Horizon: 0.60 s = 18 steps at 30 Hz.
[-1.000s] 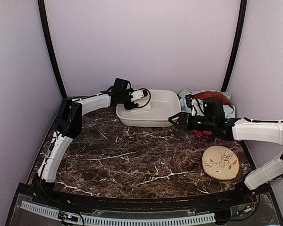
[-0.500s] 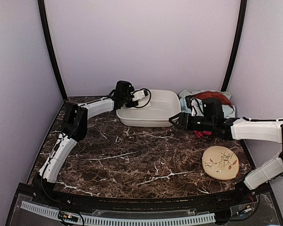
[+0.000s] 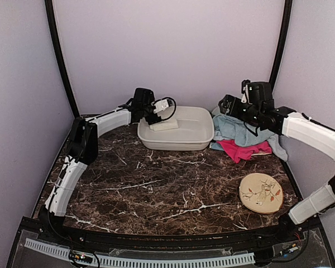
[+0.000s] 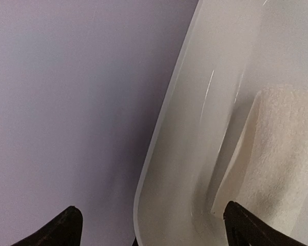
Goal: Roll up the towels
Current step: Place the towel in the bin.
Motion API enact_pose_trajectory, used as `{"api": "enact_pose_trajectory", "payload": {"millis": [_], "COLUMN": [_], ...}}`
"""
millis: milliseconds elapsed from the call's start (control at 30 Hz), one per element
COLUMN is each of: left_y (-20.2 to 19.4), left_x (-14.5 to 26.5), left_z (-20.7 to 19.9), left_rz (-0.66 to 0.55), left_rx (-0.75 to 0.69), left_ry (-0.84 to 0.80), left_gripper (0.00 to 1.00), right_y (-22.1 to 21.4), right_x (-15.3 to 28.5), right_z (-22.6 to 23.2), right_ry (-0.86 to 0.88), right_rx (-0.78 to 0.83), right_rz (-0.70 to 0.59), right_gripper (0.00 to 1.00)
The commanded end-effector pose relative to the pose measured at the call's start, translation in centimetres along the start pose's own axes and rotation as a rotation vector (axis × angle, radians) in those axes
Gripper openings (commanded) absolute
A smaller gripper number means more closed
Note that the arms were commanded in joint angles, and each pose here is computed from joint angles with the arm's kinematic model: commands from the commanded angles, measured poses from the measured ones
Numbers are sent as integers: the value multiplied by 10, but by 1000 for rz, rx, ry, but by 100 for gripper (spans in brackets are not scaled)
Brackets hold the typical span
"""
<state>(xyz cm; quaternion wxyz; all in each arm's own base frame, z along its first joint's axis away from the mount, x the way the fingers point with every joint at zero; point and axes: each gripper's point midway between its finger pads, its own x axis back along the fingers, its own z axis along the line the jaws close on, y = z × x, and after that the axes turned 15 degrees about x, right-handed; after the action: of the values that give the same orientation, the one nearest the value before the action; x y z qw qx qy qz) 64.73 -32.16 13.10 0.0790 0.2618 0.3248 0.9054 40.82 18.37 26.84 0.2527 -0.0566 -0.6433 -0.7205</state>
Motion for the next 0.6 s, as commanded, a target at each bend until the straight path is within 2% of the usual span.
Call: {"api": "enact_pose_trajectory", "payload": {"millis": [0,133,333,567], "left_y": [37,42,47,34], "left_x": [63,89,127,158], "left_z": [61,82,115,112], "left_rz": [-13,13,25,107], "left_rx": [127,170,274,365], "left_ry": [4,12,24,-43], "left_gripper": [99,99,99,99], "right_y": [-13,-36,-79,-135], "right_x": [3,-3,-24,-25], "right_z": [-78,-104,-117,-122], "right_ry": [-351,-468,-508,-506], "right_rx": [18,33,49,27], "right_rz": [124,255,436,580], "right_gripper": [100,95,81,68]}}
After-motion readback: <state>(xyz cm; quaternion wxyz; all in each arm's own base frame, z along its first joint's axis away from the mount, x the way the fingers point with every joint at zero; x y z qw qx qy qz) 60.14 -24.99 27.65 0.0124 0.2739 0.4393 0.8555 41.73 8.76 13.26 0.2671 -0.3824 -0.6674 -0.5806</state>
